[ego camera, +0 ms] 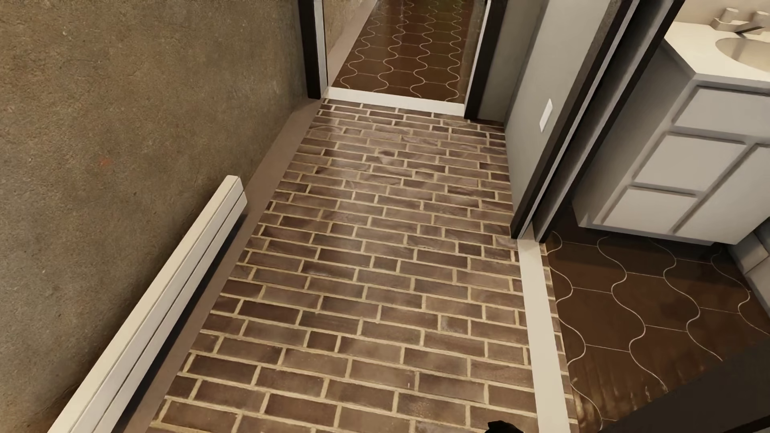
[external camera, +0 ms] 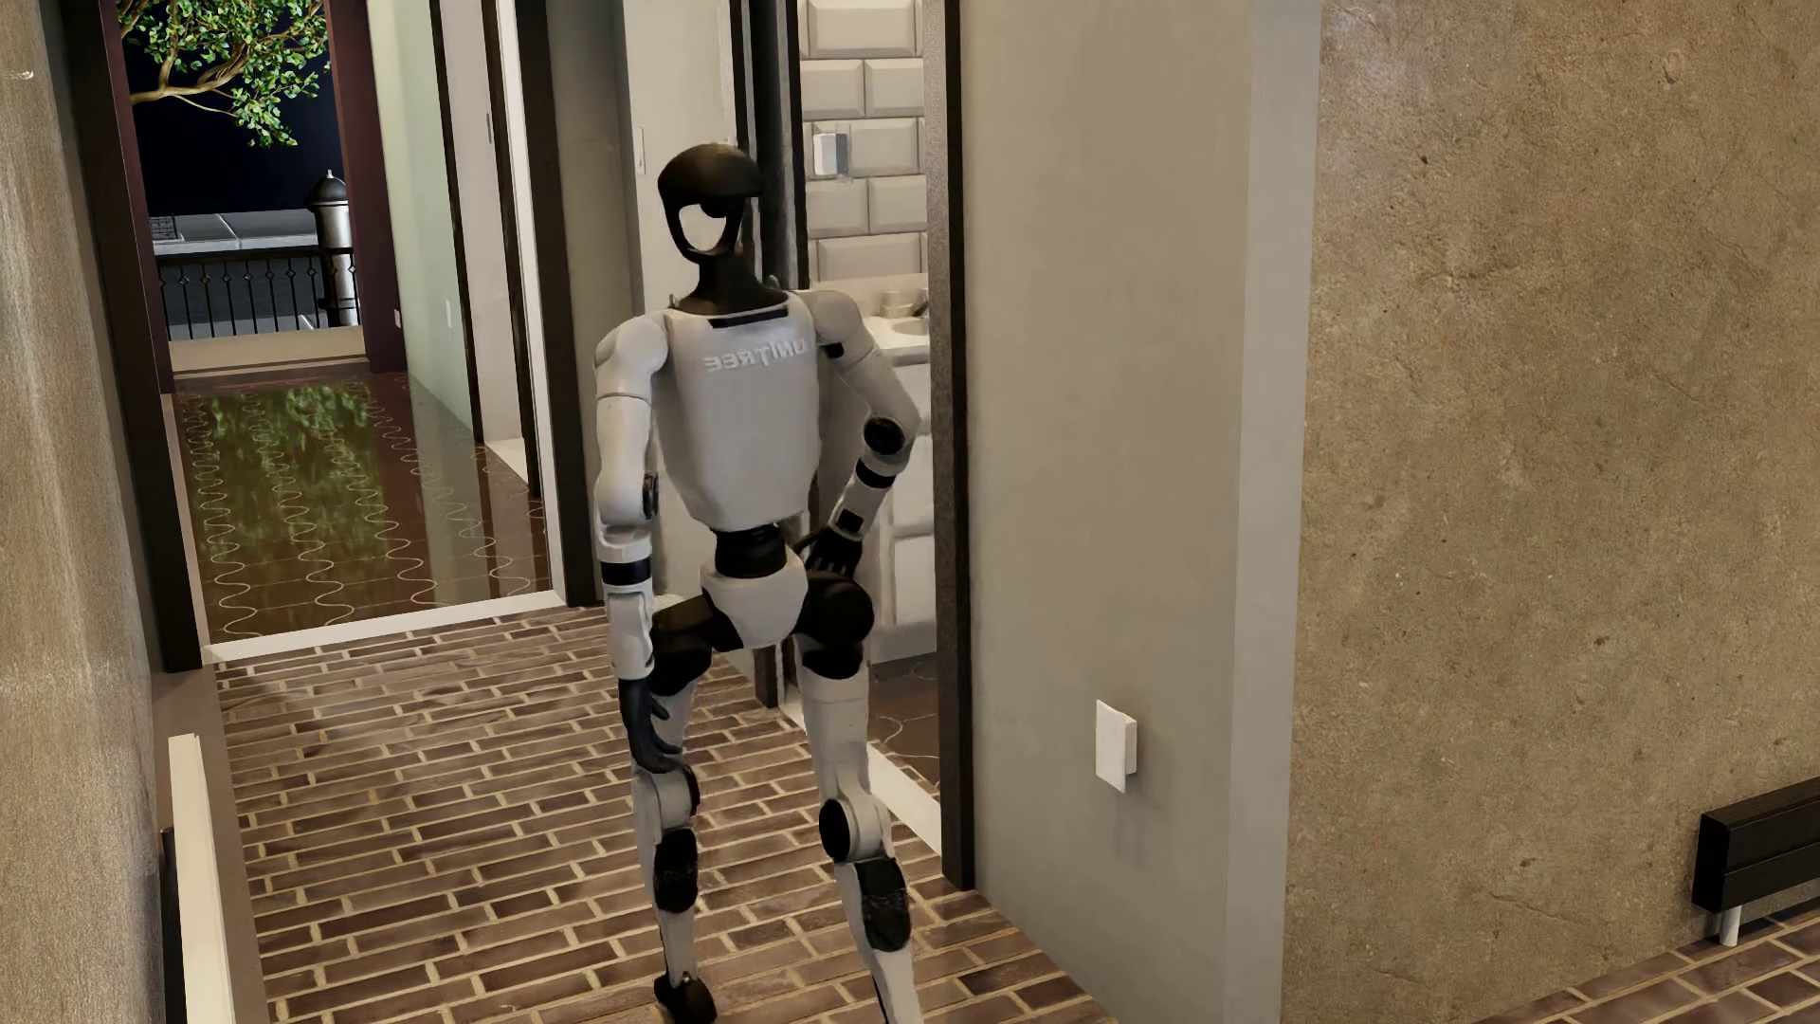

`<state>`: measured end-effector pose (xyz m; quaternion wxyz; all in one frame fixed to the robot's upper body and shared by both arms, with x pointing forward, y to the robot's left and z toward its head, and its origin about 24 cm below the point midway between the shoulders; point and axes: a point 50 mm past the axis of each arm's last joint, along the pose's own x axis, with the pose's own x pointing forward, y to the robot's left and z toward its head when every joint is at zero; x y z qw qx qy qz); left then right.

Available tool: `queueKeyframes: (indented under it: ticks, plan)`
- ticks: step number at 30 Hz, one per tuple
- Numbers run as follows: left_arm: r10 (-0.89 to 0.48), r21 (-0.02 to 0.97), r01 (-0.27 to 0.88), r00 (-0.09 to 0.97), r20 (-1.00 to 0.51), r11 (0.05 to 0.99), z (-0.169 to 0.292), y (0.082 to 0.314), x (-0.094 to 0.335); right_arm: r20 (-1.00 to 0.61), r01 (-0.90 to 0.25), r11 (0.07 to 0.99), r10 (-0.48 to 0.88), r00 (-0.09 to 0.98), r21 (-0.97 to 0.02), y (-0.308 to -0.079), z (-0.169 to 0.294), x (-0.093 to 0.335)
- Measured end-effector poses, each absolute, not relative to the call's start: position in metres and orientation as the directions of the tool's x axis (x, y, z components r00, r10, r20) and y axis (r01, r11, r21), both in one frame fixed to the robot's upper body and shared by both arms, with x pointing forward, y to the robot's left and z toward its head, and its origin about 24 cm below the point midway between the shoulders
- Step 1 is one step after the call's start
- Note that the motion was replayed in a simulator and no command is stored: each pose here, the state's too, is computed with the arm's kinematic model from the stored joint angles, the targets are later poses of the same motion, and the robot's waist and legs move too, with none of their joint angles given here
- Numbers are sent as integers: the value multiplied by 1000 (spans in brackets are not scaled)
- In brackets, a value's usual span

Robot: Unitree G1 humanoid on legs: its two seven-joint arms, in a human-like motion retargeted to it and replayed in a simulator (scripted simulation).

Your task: Circle the corner

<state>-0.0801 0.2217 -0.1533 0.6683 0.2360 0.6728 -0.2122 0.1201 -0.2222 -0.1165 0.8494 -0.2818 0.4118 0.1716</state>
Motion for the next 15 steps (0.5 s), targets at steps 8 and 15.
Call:
queueKeyframes:
  ticks: [8, 15]
  plan:
    - [160, 273, 460, 270, -949, 845, -147, 266, 12, -984, -788, 615, 128, 125, -20, -191, -159, -23]
    - [172, 330, 350, 414, -894, 877, -134, 271, 44, -988, -821, 555, 139, -66, 133, -184, -154, -89]
